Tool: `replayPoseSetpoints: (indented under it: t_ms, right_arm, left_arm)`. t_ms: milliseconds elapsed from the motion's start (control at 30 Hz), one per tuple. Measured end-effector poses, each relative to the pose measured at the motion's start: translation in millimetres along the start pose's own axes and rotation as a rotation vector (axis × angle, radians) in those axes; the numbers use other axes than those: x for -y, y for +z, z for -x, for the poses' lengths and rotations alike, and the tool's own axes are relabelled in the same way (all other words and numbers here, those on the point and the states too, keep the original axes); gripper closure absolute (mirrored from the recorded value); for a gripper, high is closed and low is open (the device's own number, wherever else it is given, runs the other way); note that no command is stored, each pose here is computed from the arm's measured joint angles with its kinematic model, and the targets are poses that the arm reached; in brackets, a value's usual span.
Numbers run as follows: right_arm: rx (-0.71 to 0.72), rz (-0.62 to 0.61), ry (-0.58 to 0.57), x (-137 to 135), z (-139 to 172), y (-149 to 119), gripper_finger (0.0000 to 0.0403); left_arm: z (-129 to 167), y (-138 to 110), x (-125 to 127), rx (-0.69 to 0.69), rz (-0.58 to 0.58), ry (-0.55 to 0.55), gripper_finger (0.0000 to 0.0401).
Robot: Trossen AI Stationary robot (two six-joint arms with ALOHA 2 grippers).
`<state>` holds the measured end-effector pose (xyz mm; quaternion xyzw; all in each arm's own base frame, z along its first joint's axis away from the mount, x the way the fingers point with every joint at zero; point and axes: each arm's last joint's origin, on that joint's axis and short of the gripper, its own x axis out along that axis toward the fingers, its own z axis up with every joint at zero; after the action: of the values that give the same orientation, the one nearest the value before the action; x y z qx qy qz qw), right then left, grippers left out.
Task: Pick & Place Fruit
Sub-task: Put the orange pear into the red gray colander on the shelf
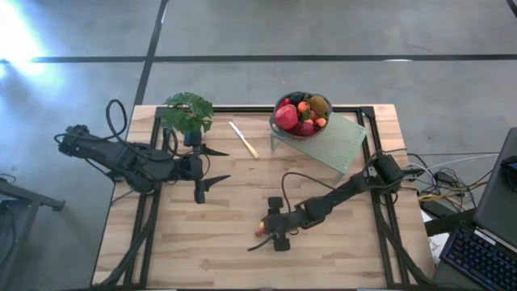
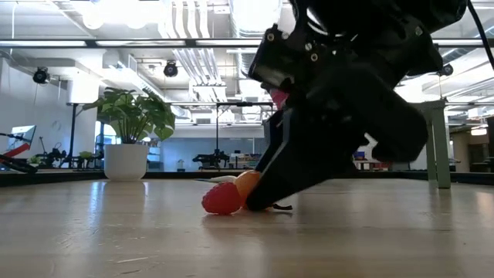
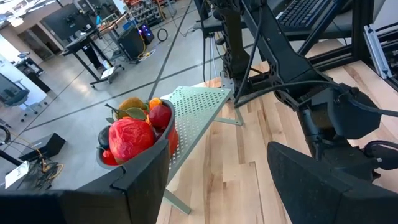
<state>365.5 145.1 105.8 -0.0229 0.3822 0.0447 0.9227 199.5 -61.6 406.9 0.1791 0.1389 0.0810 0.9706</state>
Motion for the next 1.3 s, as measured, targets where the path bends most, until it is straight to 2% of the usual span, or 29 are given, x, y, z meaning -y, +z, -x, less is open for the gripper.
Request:
replayPoseSetpoints:
  t_ms: [367, 600, 833, 1000, 1133, 1300]
  right_arm:
    - [-0.007, 0.001, -0.001, 0, 0, -1, 0.0278]
    - [-0.055, 0.011, -0.011, 2, 15, 4, 0.0277]
    - [-0.051, 0.043, -0.048, 10, 63, 26, 0.0281]
    - [0.017, 0.058, -0.074, 16, 106, 44, 0.0286]
    - [0.085, 0.078, -0.11, 23, 141, 55, 0.0273]
    - [0.145, 0.073, -0.163, 35, 185, 62, 0.0273]
  left_arm:
    - [0, 0, 0, 0.0, 0.0, 0.0, 0.0128]
    - [0, 0, 0, 0.001, 0.0, 0.0, 0.0128]
    - [0, 0, 0, -0.001, -0.001, 0.0, 0.0128]
    - [0, -1, 0, -0.005, -0.003, -0.001, 0.0128]
    - [0, -1, 0, -0.009, -0.006, -0.002, 0.0128]
    - [0, -1, 0, -0.01, -0.007, -0.002, 0.0128]
